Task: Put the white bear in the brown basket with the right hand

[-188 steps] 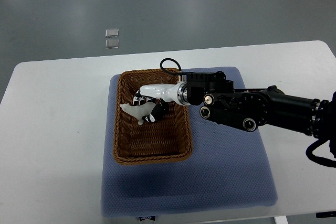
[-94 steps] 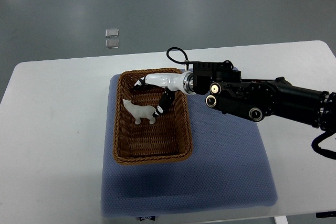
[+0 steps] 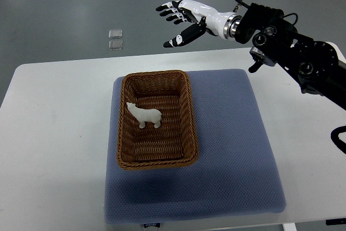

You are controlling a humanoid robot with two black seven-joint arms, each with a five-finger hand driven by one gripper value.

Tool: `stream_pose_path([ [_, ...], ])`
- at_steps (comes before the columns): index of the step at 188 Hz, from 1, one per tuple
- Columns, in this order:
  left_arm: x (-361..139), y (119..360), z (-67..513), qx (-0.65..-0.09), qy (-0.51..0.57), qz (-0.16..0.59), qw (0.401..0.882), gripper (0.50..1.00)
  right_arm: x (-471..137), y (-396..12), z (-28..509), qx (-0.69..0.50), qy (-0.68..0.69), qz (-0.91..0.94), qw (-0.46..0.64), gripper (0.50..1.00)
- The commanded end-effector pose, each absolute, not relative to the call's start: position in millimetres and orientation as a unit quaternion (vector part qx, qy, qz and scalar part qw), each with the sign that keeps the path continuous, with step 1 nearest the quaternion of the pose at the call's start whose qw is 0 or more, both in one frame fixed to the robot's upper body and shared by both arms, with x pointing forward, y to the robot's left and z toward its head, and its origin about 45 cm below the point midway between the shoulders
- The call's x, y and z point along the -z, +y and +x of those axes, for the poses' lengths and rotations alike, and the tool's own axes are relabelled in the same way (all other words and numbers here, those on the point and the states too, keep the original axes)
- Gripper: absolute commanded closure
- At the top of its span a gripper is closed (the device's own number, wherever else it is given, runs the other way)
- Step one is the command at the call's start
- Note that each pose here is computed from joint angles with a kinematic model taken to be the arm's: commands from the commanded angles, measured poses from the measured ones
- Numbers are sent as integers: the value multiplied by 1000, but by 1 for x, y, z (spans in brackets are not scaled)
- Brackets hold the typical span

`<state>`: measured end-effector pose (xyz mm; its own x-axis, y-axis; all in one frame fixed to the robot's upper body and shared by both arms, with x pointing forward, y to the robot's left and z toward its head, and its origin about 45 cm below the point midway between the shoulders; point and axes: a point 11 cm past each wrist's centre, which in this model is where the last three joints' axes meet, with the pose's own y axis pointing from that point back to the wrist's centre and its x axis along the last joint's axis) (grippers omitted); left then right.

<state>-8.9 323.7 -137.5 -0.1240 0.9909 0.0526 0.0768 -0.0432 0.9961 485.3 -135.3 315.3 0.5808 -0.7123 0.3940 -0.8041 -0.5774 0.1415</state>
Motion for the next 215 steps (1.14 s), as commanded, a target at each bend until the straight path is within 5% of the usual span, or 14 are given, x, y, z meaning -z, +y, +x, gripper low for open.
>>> stream_pose_path([
  [1,138,324,-9,-524,536,497,437,500,-304,-163,487,-44,-501,862,57,607],
  [87,138,323,-9,-523,537,498,437,500,-201,-252,487,341,-641,653,-216,585],
  [143,138,323,-9,-523,537,498,437,500,-187,-270,477,393,-603,603,-345,576],
  [215,138,323,-9,-523,537,498,437,500,-191,-268,474,387,-577,616,-370,576],
])
